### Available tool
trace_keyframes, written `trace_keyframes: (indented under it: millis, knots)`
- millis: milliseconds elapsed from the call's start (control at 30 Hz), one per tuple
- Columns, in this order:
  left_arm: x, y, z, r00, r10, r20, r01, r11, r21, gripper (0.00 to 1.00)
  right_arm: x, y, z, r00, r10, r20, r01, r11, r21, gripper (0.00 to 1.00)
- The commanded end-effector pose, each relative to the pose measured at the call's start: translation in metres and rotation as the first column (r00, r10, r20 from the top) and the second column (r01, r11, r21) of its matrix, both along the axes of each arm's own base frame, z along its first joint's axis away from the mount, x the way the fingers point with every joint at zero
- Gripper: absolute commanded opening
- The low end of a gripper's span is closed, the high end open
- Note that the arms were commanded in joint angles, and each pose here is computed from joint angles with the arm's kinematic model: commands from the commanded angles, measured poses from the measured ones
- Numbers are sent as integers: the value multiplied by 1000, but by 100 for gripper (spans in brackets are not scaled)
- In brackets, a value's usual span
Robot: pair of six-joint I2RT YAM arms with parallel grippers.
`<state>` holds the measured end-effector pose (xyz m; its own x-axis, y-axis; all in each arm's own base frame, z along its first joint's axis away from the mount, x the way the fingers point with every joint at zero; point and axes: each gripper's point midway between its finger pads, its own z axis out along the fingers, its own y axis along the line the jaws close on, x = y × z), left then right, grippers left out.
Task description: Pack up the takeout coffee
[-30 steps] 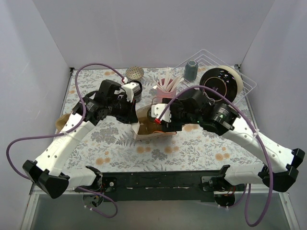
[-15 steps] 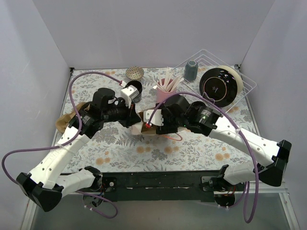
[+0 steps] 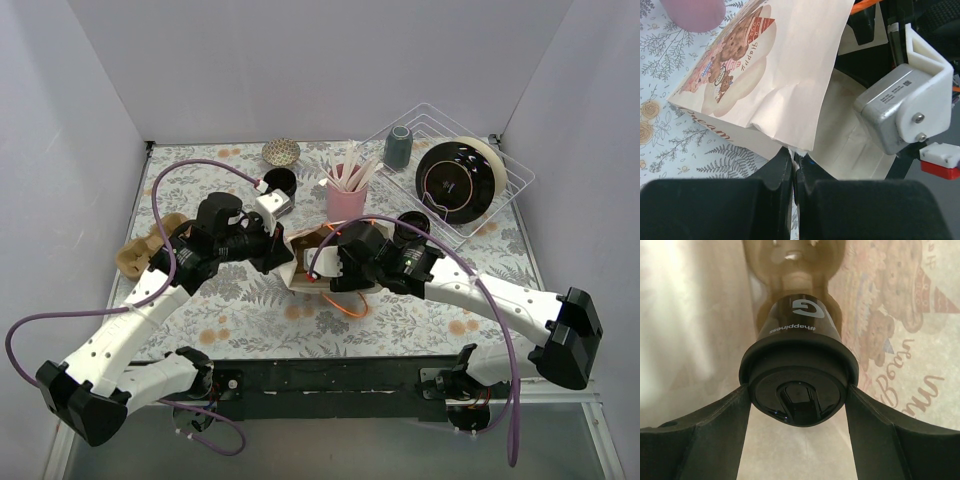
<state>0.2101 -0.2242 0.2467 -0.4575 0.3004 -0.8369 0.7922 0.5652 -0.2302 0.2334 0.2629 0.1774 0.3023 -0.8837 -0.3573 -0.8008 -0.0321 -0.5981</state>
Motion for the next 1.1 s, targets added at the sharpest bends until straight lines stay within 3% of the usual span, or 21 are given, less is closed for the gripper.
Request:
trace_keyframes:
  millis: [0, 733, 933, 1067]
  knots:
    - [-4, -4, 11, 999, -25, 40, 27, 999, -47, 0, 13, -1, -1, 997, -43, 57, 44, 999, -15, 61]
    - [-15, -3, 9, 999, -33, 23, 35, 996, -78, 0, 48, 11, -21, 987, -115, 110, 124, 989, -82, 62]
    - [-16, 2, 4, 1000, -19, 21, 21, 998, -58, 0, 58, 6, -17, 976, -166, 141, 178, 981, -80, 61]
    - [-18, 3, 5, 999, -21, 28, 23, 998, -61, 0, 49, 19, -20, 991, -107, 84, 108, 994, -4, 61]
